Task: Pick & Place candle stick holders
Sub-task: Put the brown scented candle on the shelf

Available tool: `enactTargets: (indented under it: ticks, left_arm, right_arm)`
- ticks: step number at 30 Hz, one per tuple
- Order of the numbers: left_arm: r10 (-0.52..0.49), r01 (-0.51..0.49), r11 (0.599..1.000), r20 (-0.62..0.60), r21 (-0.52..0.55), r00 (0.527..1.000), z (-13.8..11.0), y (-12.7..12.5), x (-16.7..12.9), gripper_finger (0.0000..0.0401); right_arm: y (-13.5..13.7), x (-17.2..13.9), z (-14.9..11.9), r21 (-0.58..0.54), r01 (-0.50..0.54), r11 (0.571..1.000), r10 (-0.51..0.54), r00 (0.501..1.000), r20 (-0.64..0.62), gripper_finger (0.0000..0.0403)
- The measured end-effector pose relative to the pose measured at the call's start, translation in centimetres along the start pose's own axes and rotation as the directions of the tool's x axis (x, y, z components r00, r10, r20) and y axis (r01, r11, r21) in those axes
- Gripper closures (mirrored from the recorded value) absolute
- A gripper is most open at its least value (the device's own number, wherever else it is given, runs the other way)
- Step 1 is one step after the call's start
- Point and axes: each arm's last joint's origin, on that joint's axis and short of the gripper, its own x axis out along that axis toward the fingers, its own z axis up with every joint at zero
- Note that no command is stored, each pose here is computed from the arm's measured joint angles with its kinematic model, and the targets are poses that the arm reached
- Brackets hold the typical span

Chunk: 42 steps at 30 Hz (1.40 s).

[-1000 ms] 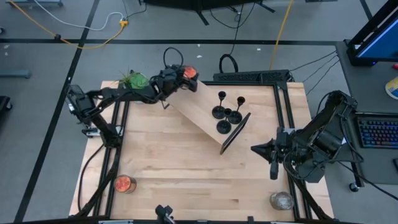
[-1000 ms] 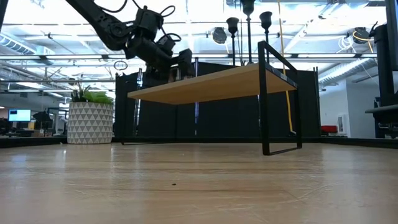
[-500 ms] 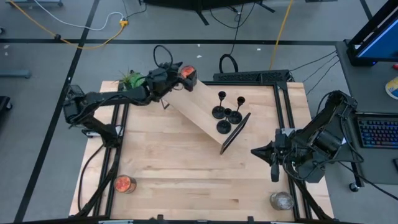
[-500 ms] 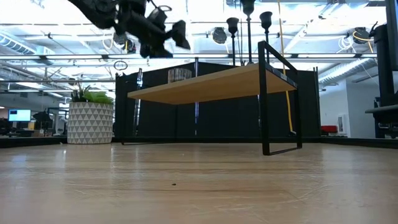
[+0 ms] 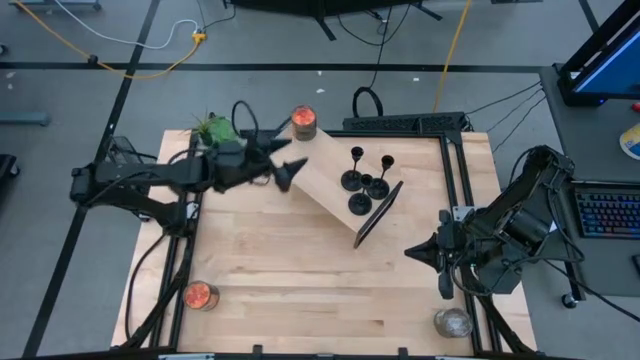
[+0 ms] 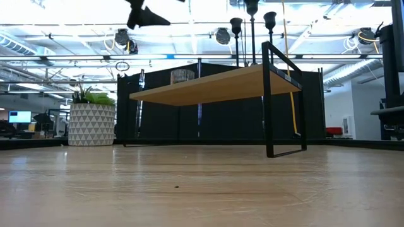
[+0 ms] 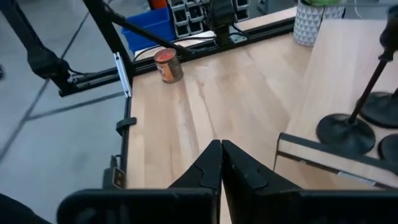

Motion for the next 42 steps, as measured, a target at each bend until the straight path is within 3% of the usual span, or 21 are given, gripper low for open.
enactTargets:
  ticks: [3,9,13,16,22,27,32,36,39,42]
  left_arm:
    - [-0.074,0.072,0.997,-0.055,-0.043,0.996,-0.5,-1.6,-1.8,0.0009]
    - [-0.164,0.150,0.985,-0.200,-0.085,0.966,-2.9,-4.7,-4.3,0.0009]
    - [-0.239,0.228,0.971,-0.267,-0.074,0.933,-4.1,-6.6,-6.3,0.0009]
    - [-0.291,0.289,0.956,-0.250,-0.046,0.923,-4.4,-8.0,-7.7,0.0009]
    - [-0.292,0.289,0.956,-0.217,-0.047,0.932,-5.1,-9.7,-10.0,0.0009]
    - [-0.288,0.285,0.957,-0.215,-0.048,0.933,-5.9,-10.6,-11.2,0.0009]
    - [-0.266,0.266,0.963,-0.227,-0.029,0.937,-6.7,-11.1,-11.3,0.0009]
    - [-0.243,0.244,0.969,-0.243,-0.027,0.939,-7.2,-11.1,-11.2,0.0009]
    - [-0.231,0.232,0.972,-0.244,-0.023,0.942,-7.2,-11.0,-11.1,0.0009]
    - [-0.227,0.229,0.973,-0.238,-0.020,0.944,-7.2,-11.0,-11.1,0.0009]
  right_arm:
    - [0.0,0.0,0.0,-0.017,0.000,1.000,0.000,1.000,0.000,0.0402]
    - [0.2,0.0,0.1,0.080,-0.032,0.996,0.033,0.999,-0.011,0.0401]
    - [0.6,-0.1,-0.2,0.077,-0.146,0.986,0.156,0.979,-0.134,0.0402]
    - [0.9,0.0,-0.6,0.080,-0.202,0.976,0.214,0.955,-0.206,0.0402]
    - [1.4,0.5,-1.8,0.072,-0.263,0.962,0.270,0.882,-0.385,0.0402]
    - [1.5,1.2,-3.7,0.091,-0.234,0.968,0.240,0.752,-0.614,0.0403]
    - [1.6,1.5,-6.0,0.088,-0.166,0.982,0.162,0.505,-0.848,0.0403]
    - [1.7,1.6,-7.5,0.059,-0.103,0.993,0.090,0.336,-0.938,0.0403]
    - [1.7,1.6,-7.9,0.055,-0.057,0.997,0.069,0.282,-0.957,0.0397]
    - [1.8,1.7,-7.9,0.071,-0.017,0.997,0.073,0.286,-0.955,0.0383]
